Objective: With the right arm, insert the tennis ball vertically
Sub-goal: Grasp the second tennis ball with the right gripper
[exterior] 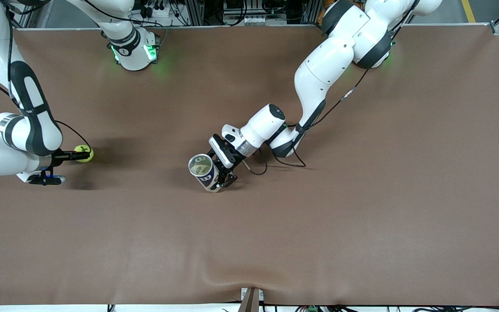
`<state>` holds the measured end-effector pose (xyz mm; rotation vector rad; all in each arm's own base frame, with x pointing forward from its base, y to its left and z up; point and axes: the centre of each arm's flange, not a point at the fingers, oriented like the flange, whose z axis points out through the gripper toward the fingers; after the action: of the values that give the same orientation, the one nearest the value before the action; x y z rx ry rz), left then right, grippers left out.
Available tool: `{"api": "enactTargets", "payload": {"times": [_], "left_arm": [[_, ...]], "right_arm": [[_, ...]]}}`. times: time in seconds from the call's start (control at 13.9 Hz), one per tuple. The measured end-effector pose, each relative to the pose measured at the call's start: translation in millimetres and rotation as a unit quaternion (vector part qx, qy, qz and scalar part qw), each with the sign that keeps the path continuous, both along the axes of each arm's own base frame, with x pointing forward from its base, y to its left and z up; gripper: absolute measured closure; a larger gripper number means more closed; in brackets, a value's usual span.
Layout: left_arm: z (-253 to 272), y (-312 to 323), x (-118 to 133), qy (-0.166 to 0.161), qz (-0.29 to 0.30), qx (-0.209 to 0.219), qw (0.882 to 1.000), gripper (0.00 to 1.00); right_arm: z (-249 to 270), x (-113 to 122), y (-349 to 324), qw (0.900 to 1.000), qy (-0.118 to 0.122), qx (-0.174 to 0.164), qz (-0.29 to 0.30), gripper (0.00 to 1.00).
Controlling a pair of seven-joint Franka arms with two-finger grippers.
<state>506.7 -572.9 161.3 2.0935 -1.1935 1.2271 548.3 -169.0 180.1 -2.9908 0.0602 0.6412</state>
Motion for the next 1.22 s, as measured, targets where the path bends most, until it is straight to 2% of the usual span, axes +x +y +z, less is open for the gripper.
{"api": "enactTargets", "payload": {"times": [0.5, 0.72, 0.79, 0.94, 1.22], "left_arm": [[0.9, -0.1, 0.4, -0.001, 0.0, -0.001, 1.0, 0.2], [1.0, 0.1, 0.7, -0.001, 0.001, -0.001, 1.0, 0.2], [1.0, 0.1, 0.7, -0.001, 0.001, -0.001, 1.0, 0.2], [1.0, 0.1, 0.7, -0.001, 0.001, -0.001, 1.0, 0.2], [1.0, 0.1, 0.8, -0.001, 0.001, -0.001, 1.0, 0.2]], "right_arm": [[-8.6, -6.4, 6.7, 1.0, 0.023, 0.009, 0.003, 0.0], [-9.0, -7.4, 7.0, 1.0, 0.026, 0.01, 0.003, 0.0], [-9.0, -7.4, 7.0, 1.0, 0.026, 0.01, 0.003, 0.07], [-8.5, -6.9, 6.9, 1.0, 0.025, 0.009, 0.003, 0.3], [-1.3, 1.3, 6.2, 1.0, 0.012, 0.006, 0.004, 0.33]]}}
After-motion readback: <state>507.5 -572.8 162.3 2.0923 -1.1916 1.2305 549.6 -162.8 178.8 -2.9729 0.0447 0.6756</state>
